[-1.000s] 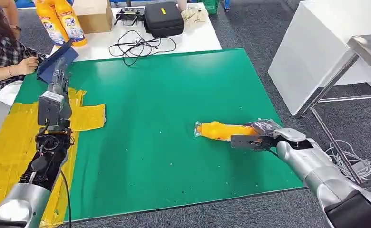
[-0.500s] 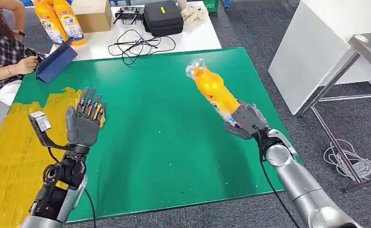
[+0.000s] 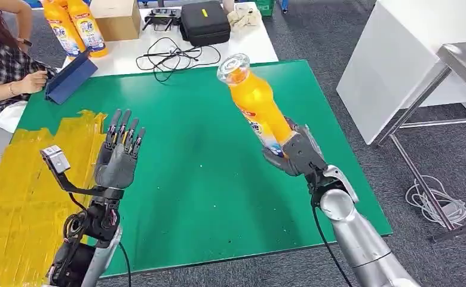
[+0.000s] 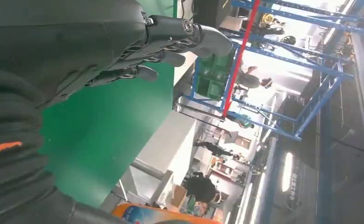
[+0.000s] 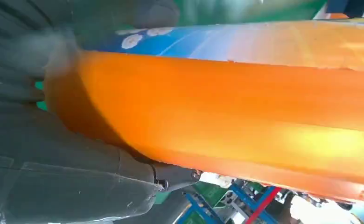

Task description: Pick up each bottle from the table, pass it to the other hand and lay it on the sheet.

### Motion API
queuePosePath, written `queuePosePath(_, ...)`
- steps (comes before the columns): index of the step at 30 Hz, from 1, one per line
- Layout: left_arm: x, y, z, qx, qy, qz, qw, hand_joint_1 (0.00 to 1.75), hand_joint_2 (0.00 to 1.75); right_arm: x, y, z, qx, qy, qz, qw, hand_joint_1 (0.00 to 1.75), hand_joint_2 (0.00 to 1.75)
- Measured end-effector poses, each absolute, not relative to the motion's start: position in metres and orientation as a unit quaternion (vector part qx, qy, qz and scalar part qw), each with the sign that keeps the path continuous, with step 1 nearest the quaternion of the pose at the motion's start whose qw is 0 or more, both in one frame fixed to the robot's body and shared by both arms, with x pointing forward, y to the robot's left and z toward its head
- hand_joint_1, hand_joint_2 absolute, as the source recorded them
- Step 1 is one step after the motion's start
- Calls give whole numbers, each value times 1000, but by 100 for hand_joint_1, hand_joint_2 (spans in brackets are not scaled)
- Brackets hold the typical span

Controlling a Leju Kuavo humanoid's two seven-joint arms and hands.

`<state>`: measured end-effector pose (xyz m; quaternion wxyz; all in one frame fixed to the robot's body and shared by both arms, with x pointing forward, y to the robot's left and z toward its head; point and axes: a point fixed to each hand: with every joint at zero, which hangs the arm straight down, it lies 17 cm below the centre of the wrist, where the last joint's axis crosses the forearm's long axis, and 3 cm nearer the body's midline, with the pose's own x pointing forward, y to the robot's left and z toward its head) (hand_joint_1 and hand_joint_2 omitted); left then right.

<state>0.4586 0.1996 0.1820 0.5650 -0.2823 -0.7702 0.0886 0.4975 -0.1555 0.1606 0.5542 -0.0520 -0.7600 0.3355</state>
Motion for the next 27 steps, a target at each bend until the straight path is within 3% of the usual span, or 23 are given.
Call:
queuePosePath(7,454,189,184,-277,-773,80,565,0,175,495,-139,166,-41,-766,330,550,175,175)
queuePosePath(27,440,118,218,-301,-782,45,544,0,175,500,44,170,41,-715,405,568,175,175)
